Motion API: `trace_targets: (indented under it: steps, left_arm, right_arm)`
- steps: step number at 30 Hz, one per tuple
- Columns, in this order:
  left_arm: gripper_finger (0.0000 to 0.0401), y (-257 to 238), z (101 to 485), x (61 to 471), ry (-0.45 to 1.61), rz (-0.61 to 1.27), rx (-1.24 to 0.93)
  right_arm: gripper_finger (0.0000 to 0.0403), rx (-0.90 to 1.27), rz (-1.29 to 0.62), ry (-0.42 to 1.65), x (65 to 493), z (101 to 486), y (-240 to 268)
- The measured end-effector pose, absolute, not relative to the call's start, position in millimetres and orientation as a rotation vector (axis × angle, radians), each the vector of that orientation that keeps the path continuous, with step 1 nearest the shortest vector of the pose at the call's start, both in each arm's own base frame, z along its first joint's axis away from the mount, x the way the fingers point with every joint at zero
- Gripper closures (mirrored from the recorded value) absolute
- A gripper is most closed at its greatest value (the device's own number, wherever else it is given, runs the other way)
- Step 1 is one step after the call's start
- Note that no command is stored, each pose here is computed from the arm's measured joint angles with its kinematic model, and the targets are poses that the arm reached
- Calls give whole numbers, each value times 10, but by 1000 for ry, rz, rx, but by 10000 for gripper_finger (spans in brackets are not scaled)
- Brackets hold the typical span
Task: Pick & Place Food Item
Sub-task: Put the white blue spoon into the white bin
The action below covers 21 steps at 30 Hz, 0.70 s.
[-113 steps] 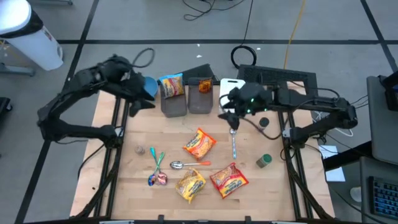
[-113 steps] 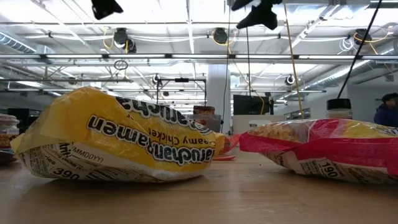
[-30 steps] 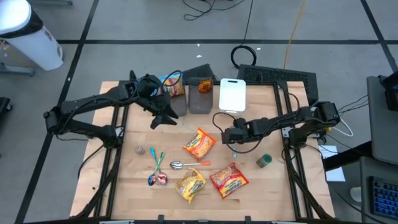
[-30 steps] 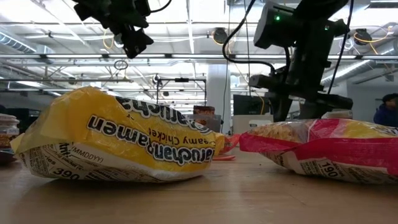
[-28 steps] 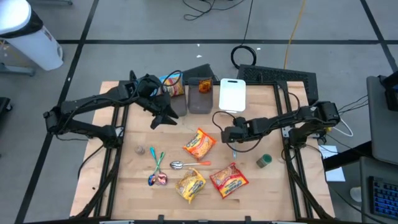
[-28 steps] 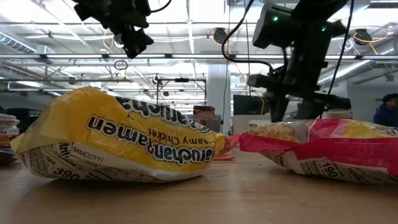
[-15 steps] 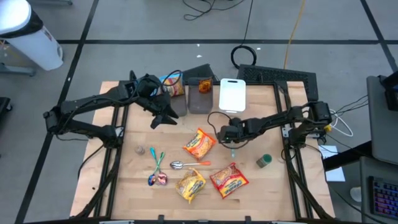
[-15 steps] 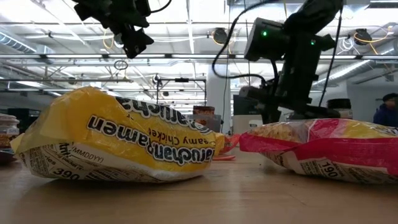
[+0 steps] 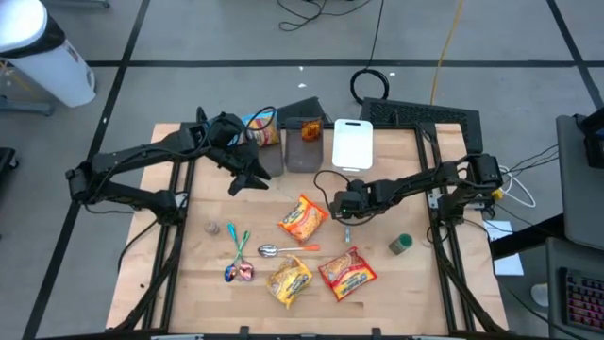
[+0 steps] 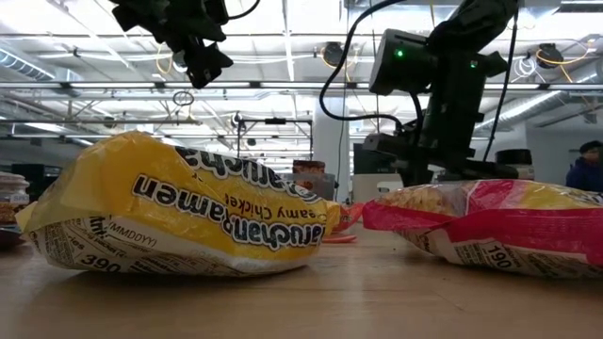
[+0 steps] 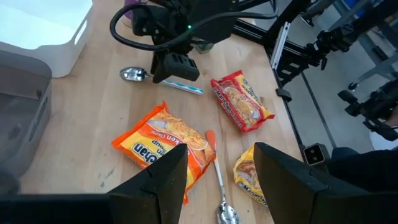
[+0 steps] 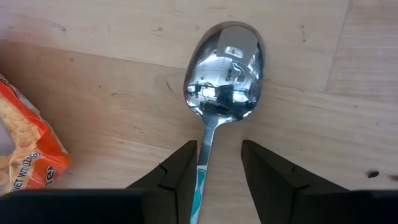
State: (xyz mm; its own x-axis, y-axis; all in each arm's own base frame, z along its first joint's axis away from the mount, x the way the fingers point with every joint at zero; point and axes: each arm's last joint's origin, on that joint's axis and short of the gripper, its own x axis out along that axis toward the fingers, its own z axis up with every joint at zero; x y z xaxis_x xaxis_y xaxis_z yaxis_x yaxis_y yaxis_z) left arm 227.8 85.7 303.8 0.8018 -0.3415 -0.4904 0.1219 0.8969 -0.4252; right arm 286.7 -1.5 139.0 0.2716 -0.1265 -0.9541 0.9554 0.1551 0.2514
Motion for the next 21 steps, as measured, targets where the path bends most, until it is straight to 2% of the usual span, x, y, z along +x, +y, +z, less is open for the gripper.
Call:
trace_targets:
  steps: [9, 21]
  left_arm:
    - [206, 857, 3038, 2278, 592, -256, -389]
    - [206, 857, 3038, 2279, 593, -255, -390]
  right_arm:
    - [300, 1109, -996, 992, 2846, 1382, -14]
    - [394, 1102, -980, 1022, 2835, 1376, -10]
